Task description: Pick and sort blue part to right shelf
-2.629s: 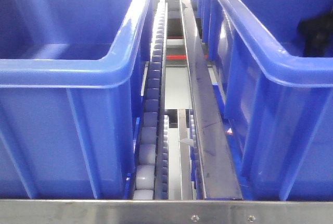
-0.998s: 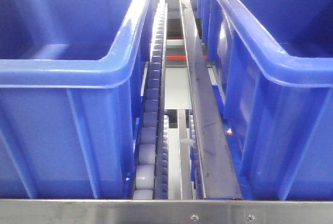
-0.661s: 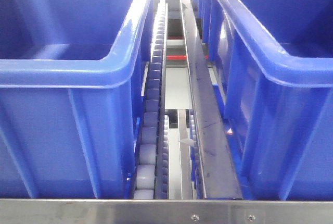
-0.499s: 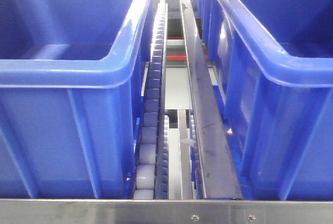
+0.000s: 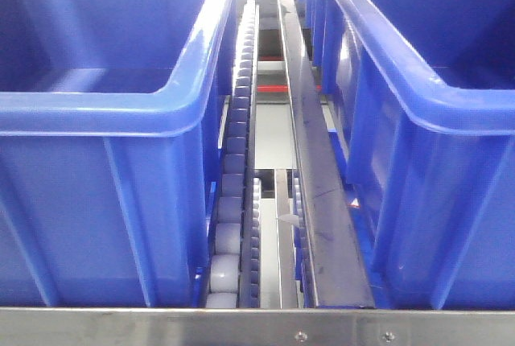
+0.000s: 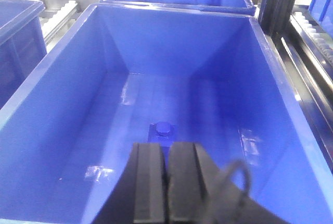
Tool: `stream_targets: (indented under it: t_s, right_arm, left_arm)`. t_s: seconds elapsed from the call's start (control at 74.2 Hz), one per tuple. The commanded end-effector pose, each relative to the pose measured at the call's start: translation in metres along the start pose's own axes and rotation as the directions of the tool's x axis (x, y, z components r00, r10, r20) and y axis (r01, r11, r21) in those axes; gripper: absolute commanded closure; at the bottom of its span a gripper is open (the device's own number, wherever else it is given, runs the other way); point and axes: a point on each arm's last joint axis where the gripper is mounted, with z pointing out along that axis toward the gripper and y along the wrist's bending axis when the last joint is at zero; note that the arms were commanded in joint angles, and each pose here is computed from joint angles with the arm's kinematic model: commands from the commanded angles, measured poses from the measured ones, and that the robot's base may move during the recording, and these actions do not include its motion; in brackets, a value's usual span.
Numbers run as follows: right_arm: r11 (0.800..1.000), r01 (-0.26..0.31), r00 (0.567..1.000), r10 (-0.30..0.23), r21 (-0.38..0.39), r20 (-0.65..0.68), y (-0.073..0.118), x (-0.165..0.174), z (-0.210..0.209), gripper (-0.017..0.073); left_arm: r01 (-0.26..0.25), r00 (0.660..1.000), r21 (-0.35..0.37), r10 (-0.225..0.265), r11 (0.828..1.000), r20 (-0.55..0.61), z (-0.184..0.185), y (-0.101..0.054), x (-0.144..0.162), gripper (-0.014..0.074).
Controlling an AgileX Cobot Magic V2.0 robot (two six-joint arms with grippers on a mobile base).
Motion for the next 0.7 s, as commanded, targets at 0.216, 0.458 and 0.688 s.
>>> stream_targets:
  t_s: [0.216, 0.458, 0.688]
  right_arm:
    - [1.000, 0.015, 0.995, -0.016, 0.011, 0.101, -0.0003, -0.0149, -0.0019, 0.0501]
    - [1.000, 0.015, 0.995, -0.016, 0.011, 0.101, -0.0003, -0.0149, -0.0019, 0.0501]
    - [1.000, 0.015, 0.995, -0.016, 0.011, 0.101, -0.0003, -0.0149, -0.0019, 0.0501]
  left_arm:
    - [0.009, 0.988, -0.003, -0.009, 1.000, 0.152, -0.0022, 0.0004, -0.0072, 0.0470]
    - [0.009, 0.988, -0.003, -0.009, 1.000, 0.152, -0.0022, 0.0004, -0.0072, 0.0470]
    - [0.009, 0.988, -0.003, -0.009, 1.000, 0.152, -0.0022, 0.0004, -0.0072, 0.0470]
